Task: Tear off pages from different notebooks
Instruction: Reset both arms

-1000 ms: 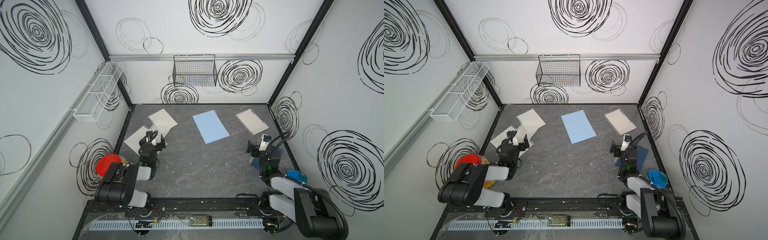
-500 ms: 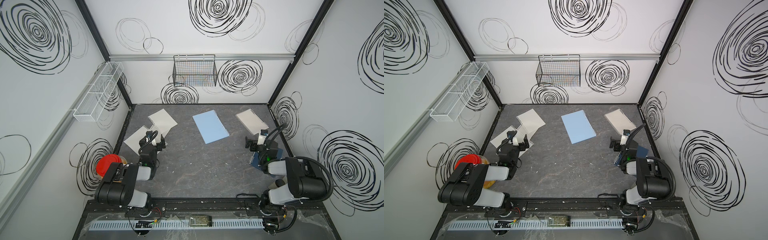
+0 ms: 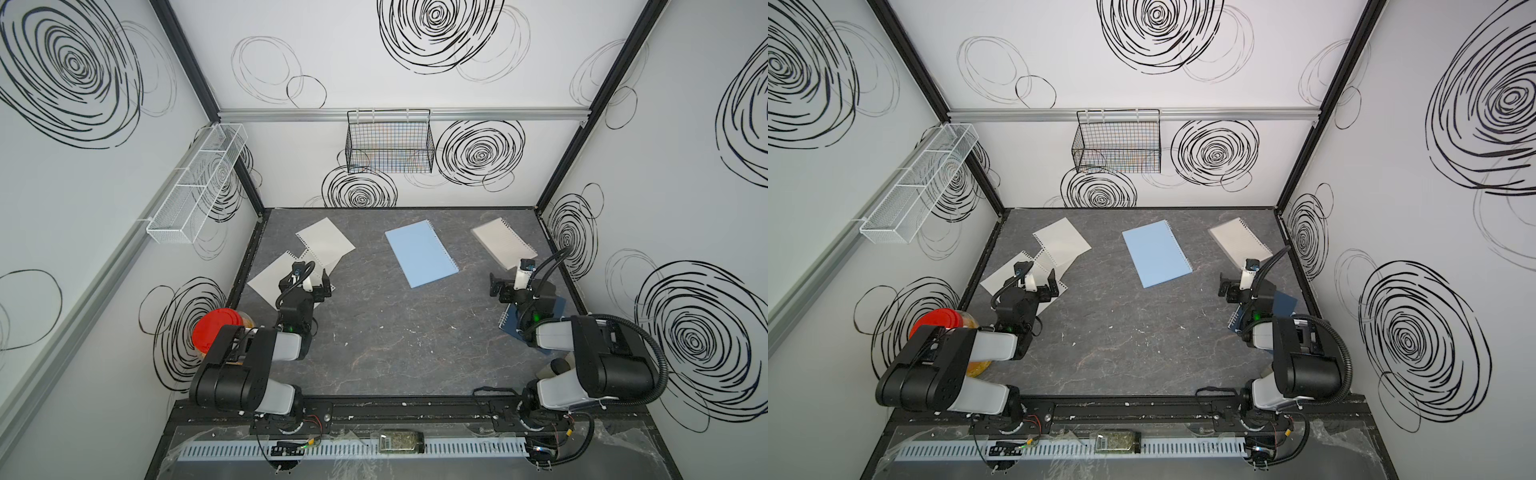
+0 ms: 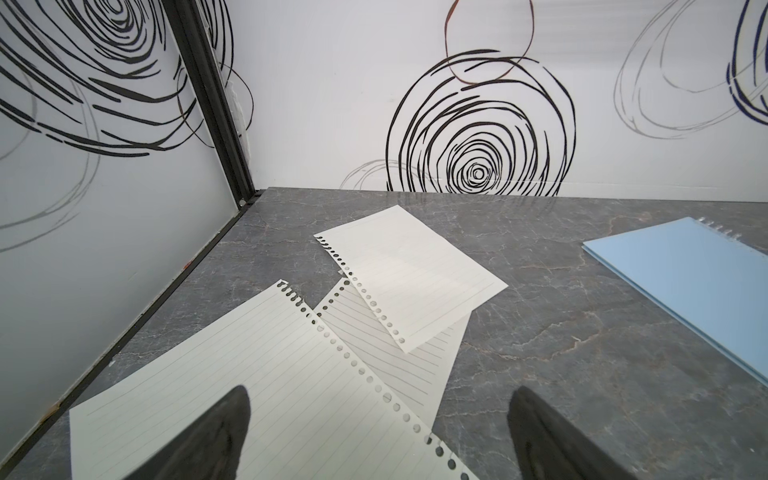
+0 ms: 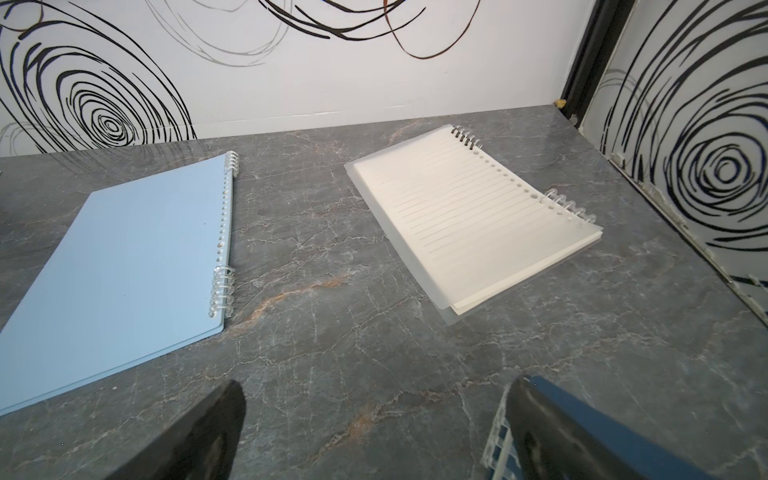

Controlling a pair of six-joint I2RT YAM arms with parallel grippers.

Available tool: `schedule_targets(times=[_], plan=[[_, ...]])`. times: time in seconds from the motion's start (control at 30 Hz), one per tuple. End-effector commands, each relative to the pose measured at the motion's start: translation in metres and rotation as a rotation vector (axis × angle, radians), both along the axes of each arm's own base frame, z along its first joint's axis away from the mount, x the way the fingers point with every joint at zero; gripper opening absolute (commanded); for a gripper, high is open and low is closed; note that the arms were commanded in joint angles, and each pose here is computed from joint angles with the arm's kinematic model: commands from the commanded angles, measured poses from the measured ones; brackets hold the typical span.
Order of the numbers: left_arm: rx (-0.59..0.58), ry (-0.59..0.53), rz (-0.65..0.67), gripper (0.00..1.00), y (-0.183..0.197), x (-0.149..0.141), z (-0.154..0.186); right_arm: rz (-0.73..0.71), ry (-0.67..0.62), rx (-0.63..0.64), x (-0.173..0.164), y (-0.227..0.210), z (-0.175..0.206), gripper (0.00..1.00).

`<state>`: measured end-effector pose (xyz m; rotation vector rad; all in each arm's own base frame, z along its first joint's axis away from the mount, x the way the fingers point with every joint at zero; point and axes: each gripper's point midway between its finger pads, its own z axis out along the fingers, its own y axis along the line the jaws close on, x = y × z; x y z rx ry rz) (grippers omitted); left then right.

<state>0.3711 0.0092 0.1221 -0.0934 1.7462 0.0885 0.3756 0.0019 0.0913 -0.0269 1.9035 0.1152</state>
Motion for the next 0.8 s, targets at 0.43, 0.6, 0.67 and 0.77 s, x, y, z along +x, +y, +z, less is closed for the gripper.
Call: schedule_targets(times=[0.43,0.6,0.67,0.77], plan=[[0.017,-0.063,-0.007,0.99,-0.0023,0.0022,0.0158,0.009,-0.034,-0.009,0.0045,0.0012,0.0125,1.0],[0.018,-0.063,-0.007,0.99,-0.0022,0.0022,0.016,0.009,-0.034,-0.009,0.0046,0.0012,0.0126,1.0],[0.017,-0.064,-0.006,0.99,-0.0021,0.0024,0.0163,0.009,-0.036,-0.009,0.0049,0.0011,0.0133,1.0],[0.019,-0.063,-0.006,0.99,-0.0022,0.0023,0.016,0.009,-0.034,-0.009,0.0046,0.0012,0.0126,1.0]])
